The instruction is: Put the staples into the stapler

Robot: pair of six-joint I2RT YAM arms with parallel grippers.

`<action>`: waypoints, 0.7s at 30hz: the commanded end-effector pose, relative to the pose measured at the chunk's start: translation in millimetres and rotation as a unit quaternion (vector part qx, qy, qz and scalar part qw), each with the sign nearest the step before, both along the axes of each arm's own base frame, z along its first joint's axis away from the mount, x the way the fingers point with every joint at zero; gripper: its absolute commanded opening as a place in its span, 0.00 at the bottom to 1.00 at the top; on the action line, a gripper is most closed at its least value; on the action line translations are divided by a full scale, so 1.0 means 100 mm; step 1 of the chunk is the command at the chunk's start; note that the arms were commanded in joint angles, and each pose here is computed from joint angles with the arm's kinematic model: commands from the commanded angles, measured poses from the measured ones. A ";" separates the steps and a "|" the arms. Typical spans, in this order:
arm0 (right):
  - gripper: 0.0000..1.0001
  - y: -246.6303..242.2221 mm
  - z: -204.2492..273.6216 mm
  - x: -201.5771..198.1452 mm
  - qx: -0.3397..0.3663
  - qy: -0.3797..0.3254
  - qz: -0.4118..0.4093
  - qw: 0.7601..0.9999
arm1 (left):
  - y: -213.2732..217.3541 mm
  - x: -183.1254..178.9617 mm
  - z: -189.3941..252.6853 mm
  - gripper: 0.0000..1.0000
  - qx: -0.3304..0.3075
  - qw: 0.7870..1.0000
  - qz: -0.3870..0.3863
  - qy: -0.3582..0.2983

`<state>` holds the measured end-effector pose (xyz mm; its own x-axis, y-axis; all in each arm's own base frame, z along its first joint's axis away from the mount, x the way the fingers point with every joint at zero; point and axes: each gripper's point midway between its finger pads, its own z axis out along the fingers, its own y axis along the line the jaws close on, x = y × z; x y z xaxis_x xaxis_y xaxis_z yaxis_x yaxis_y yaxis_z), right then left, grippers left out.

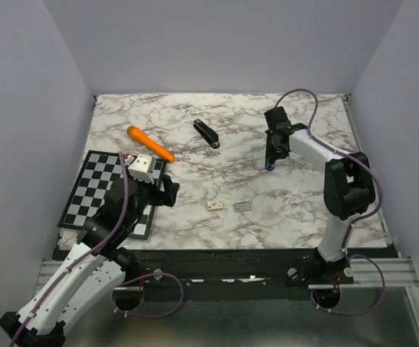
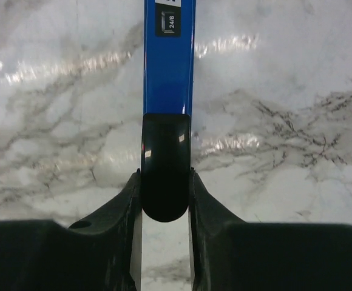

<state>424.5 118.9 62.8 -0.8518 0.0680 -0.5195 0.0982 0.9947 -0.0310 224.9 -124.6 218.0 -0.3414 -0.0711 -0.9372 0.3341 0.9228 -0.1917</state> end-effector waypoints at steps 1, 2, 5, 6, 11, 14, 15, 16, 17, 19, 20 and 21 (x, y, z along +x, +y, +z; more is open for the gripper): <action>0.15 0.19 0.08 -0.36 0.007 0.005 0.112 0.994 | -0.20 -0.01 -0.02 0.99 0.009 0.998 -0.065 -0.012; 0.15 0.24 0.09 -0.42 0.007 0.003 0.131 0.991 | -0.25 -0.02 -0.03 0.99 0.010 0.997 -0.081 -0.010; 0.15 0.42 0.06 -0.69 0.001 0.008 0.206 0.979 | -0.36 -0.02 -0.02 0.99 0.011 0.994 -0.111 -0.013; 0.15 0.52 0.05 -0.78 -0.002 0.008 0.231 0.973 | -0.39 -0.01 0.00 0.99 0.010 0.993 -0.118 -0.019; 0.15 0.82 -0.03 -1.14 0.003 0.017 0.325 0.946 | -0.52 -0.01 -0.05 0.99 0.020 0.987 -0.156 -0.010; 0.16 0.93 -0.04 -1.27 0.024 0.019 0.361 0.932 | -0.58 -0.01 -0.07 0.99 0.025 0.984 -0.174 -0.007; 0.17 0.96 -0.04 -1.29 0.024 0.019 0.371 0.928 | -0.60 -0.01 -0.07 0.99 0.026 0.983 -0.180 -0.009; 0.20 0.97 -0.04 -1.32 0.025 0.019 0.378 0.925 | -0.63 -0.03 -0.07 0.99 0.026 0.981 -0.192 -0.010; 0.21 0.97 -0.04 -1.33 0.022 0.019 0.389 0.921 | -0.65 -0.02 -0.10 0.99 0.029 0.980 -0.197 -0.007; 0.30 0.97 -0.02 -1.35 0.024 0.020 0.396 0.918 | -0.70 -0.04 -0.10 0.99 0.032 0.976 -0.217 -0.011; 0.36 0.97 -0.01 -1.36 0.025 0.019 0.396 0.918 | -0.73 -0.03 -0.14 0.99 0.037 0.973 -0.226 -0.006; 0.42 0.99 0.05 -1.36 0.030 0.012 0.395 0.918 | -0.76 -0.02 -0.13 0.99 0.042 0.971 -0.234 -0.012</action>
